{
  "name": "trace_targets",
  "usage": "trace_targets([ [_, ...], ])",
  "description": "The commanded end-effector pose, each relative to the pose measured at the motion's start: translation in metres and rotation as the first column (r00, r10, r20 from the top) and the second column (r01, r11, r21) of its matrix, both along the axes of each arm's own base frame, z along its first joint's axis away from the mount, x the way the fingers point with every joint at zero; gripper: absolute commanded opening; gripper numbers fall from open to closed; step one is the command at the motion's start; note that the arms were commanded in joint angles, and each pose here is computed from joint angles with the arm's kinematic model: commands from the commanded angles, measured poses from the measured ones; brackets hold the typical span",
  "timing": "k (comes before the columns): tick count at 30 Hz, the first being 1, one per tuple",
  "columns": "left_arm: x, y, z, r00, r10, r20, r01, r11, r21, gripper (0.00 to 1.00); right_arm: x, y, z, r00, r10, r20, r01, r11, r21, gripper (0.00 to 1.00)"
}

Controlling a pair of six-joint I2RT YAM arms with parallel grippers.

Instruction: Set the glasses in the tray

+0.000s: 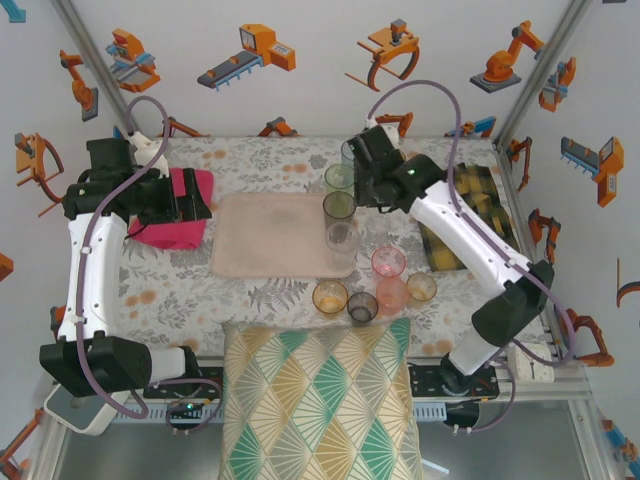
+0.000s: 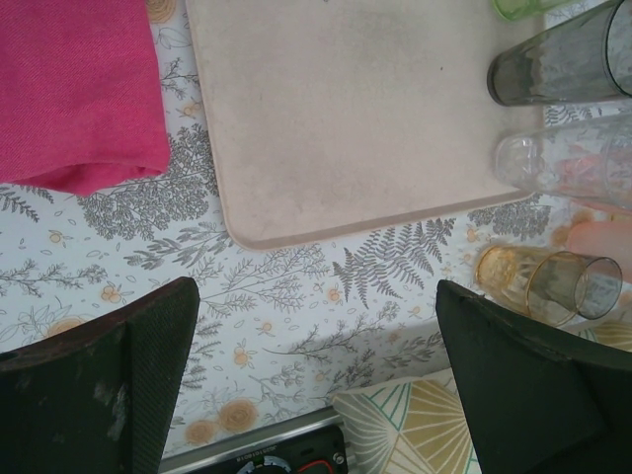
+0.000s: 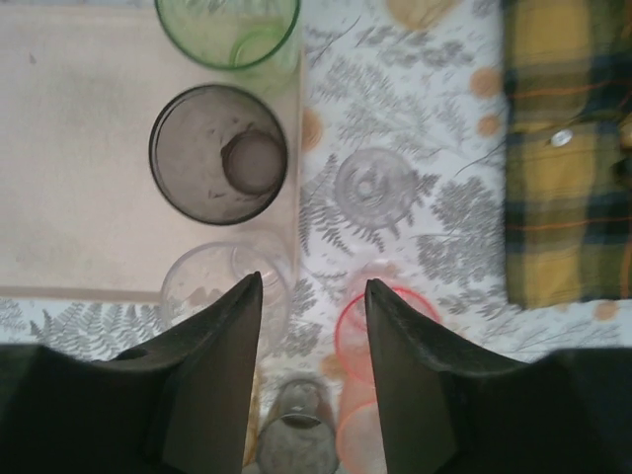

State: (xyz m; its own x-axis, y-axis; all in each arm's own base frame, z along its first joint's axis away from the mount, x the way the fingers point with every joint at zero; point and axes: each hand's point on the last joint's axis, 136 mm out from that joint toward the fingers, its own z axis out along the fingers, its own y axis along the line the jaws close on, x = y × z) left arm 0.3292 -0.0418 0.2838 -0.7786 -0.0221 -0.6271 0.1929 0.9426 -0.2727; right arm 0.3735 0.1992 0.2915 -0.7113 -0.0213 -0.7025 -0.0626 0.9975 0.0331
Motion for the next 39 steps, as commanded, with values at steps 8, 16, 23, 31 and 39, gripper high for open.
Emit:
trace_targets([
  [8, -0.017, -0.011, 0.016, 0.995, -0.095, 0.032, 0.096, 0.995, -0.006, 0.97, 0.063, -0.079, 0.033, 0.989, -0.143, 0.036, 0.137, 0.980, 0.142, 0.45],
  [16, -0.017, -0.014, 0.012, 0.993, -0.115, 0.014, 0.115, 0.993, -0.015, 0.97, 0.116, -0.109, -0.009, 0.978, -0.208, -0.031, 0.210, 0.969, 0.131, 0.41],
  [23, -0.011, -0.013, 0.011, 0.994, -0.111, 0.007, 0.111, 0.994, -0.005, 0.97, 0.153, -0.113, -0.038, 0.976, -0.212, -0.052, 0.217, 0.965, 0.145, 0.39],
  [31, -0.008, -0.011, 0.008, 0.994, -0.107, -0.006, 0.107, 0.994, -0.002, 0.97, 0.177, -0.120, -0.064, 0.971, -0.219, -0.095, 0.231, 0.962, 0.143, 0.39],
  [39, -0.008, -0.012, 0.007, 0.995, -0.104, -0.010, 0.104, 0.995, -0.007, 0.97, 0.191, -0.115, -0.082, 0.973, -0.197, -0.120, 0.215, 0.962, 0.168, 0.39],
])
